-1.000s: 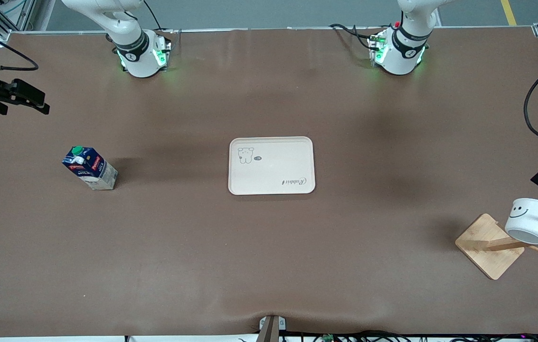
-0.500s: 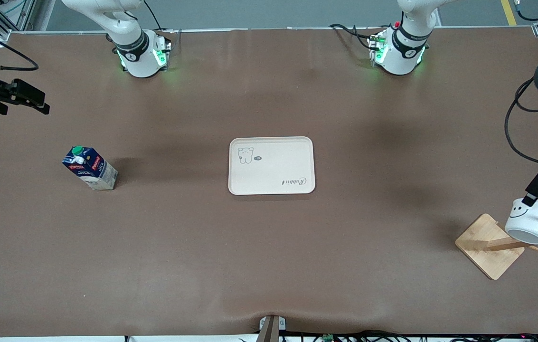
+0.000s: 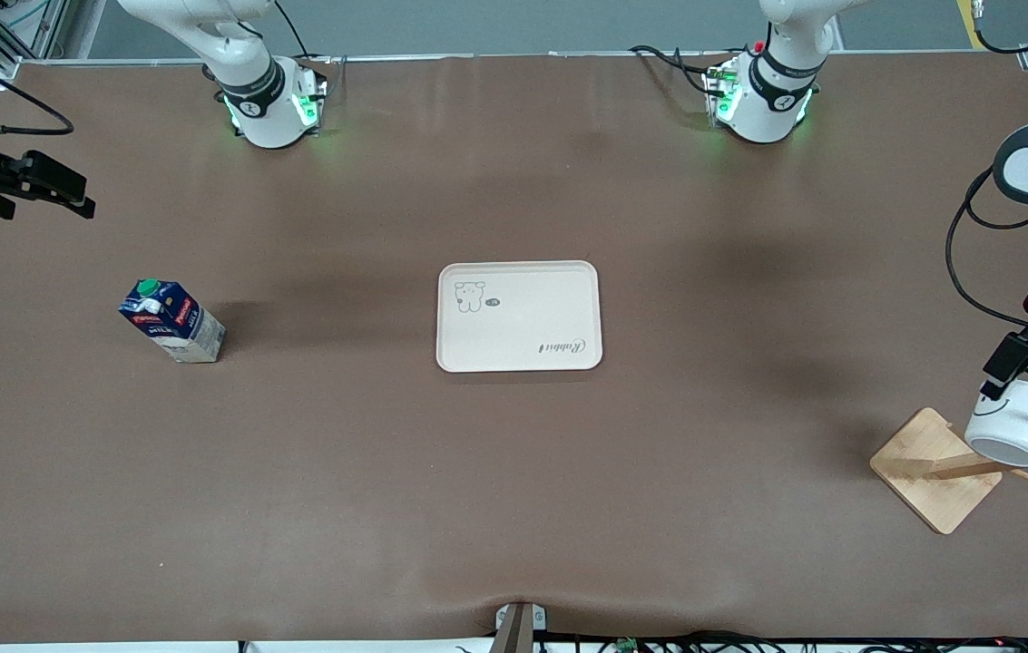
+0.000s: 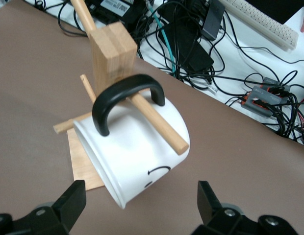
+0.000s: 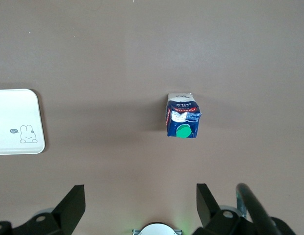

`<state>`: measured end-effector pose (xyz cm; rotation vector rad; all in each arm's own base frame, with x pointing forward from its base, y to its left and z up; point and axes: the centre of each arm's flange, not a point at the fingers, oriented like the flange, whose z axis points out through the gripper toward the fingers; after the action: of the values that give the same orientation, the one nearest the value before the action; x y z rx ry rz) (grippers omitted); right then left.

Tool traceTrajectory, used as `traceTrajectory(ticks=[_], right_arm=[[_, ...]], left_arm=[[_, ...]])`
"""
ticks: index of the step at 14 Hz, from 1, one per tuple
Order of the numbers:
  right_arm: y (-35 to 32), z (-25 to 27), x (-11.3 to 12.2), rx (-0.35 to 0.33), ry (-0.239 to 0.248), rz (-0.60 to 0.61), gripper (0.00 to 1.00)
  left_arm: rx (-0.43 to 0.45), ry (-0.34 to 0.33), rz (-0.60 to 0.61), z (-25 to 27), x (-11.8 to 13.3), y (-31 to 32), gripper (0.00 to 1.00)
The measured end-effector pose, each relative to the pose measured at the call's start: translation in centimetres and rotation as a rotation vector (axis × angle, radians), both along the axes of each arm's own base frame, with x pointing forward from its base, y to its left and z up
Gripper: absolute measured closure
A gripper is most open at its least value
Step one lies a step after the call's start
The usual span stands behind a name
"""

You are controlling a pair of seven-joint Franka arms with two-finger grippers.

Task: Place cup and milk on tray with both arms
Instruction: 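Lower the left gripper onto the mug rim and grasp it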

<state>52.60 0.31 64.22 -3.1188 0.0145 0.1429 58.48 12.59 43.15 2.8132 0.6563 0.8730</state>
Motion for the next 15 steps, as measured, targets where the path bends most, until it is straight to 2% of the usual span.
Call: traceTrajectory(ticks=[1, 5, 6, 7, 10, 11, 12, 14, 15], right_arm=[[0.0, 0.0, 0.0, 0.0, 0.0, 0.0, 0.0], [0.0, 0.0, 0.0, 0.0, 0.0, 0.0, 0.0], [0.0, 0.0, 0.0, 0.0, 0.0, 0.0, 0.0], [0.0, 0.0, 0.0, 0.0, 0.0, 0.0, 0.0], [0.0, 0.0, 0.0, 0.0, 0.0, 0.001, 0.0], [0.0, 0.0, 0.0, 0.0, 0.0, 0.001, 0.0], [0.0, 0.0, 0.0, 0.0, 0.0, 0.001, 0.0], [0.0, 0.0, 0.0, 0.0, 0.0, 0.001, 0.0], [0.0, 0.0, 0.0, 0.0, 0.0, 0.001, 0.0]], left_arm=[[0.01, -0.019, 0.0, -0.1, 0.2, 0.0, 0.0], [0.026, -0.068, -0.01, -2.1, 1.3, -1.2, 0.1], [0.026, -0.068, -0.011, -2.4, 1.4, -1.3, 0.18], [0.026, -0.069, -0.011, -2.5, 1.4, -1.3, 0.31], [0.028, -0.074, -0.012, -2.3, 1.5, -1.3, 0.6], [0.028, -0.076, -0.014, -2.2, 1.5, -1.4, 0.6], [0.028, -0.078, -0.019, -2.1, 1.6, -1.8, 0.65], [0.026, -0.086, -0.039, -1.7, 1.8, -2.9, 0.86], [0.025, -0.091, -0.049, -1.5, 1.8, -3.6, 0.93]])
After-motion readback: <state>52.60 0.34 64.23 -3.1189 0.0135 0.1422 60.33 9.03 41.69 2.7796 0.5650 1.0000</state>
